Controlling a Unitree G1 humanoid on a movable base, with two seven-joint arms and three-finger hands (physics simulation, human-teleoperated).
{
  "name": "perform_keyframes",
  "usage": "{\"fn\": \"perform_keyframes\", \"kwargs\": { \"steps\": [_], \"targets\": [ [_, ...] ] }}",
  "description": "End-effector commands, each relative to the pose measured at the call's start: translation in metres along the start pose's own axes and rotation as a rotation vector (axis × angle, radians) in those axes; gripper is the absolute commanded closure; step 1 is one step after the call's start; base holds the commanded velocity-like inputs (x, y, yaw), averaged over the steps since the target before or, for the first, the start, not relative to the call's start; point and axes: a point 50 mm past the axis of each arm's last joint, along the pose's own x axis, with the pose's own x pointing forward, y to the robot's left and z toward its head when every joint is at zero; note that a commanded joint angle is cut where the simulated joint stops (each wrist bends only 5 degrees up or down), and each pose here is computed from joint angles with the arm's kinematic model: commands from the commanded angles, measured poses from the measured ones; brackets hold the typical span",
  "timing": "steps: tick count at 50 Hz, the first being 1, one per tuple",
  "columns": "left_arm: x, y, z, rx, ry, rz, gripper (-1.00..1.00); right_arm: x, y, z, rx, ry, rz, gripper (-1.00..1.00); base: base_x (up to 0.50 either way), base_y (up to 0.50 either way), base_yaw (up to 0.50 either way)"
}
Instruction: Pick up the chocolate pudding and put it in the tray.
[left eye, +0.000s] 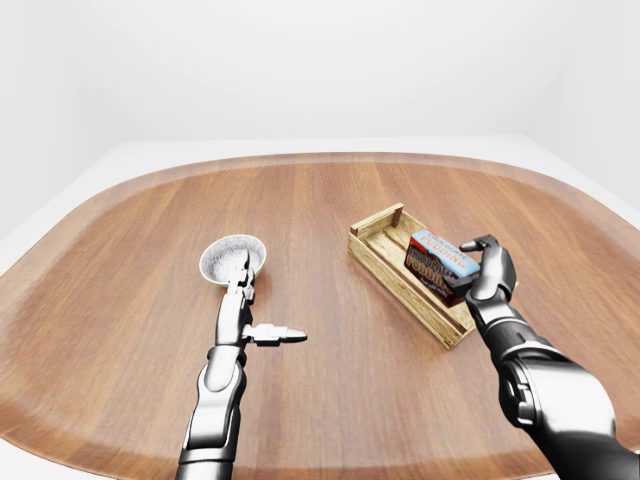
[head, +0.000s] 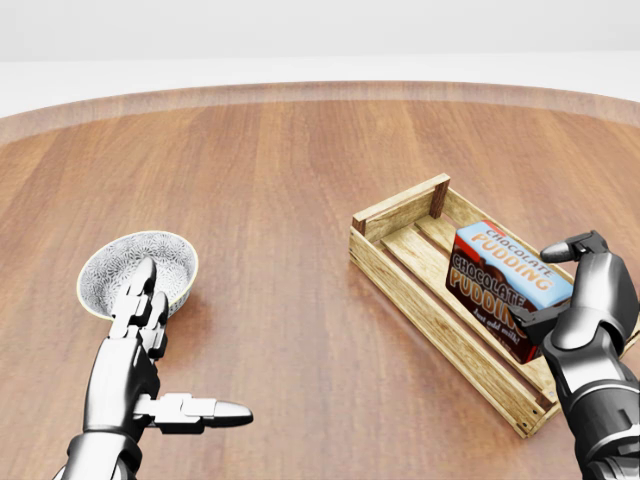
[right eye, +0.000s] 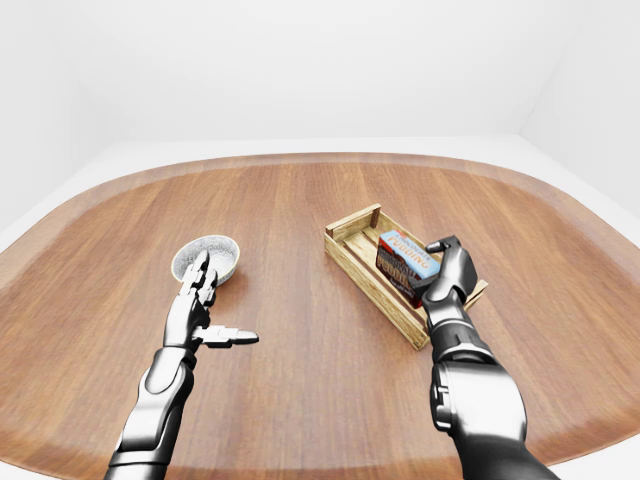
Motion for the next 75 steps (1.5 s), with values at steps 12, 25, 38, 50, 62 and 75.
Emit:
{"fn": "perform_keyframes", "kwargs": {
  "steps": [12,25,38,50,62,75],
  "targets": [
    [0.0,0.0,0.001,-0.005,0.001,-0.001,-1.0,-0.001,-0.003,-0.01,0.011,0.032,-0.024,1.0,0.0,0.0,0.0],
    [0.0,0.0,0.001,-0.004,0.001,-0.001,-1.0,-0.002,-0.004,-0.016,-0.001,0.046,-0.023,1.0,0.0,0.0,0.0],
    [0.0,0.0,0.001,-0.008,0.004,0.002,-1.0,-0.004,-0.002,-0.023,-0.008,0.061,-0.017,1.0,0.0,0.0,0.0],
    [0.0,0.0,0.002,-0.006,0.003,0.0,-1.0,-0.004,-0.003,-0.024,-0.011,0.062,-0.02,1.0,0.0,0.0,0.0],
    [-0.001,0.0,0.002,-0.005,0.002,-0.001,-1.0,-0.004,-0.002,-0.023,-0.013,0.06,-0.017,1.0,0.0,0.0,0.0],
    [-0.001,0.0,0.002,-0.005,0.001,-0.002,-1.0,-0.004,-0.002,-0.024,-0.003,0.066,-0.018,-1.0,0.0,0.0,0.0]
  ]
}}
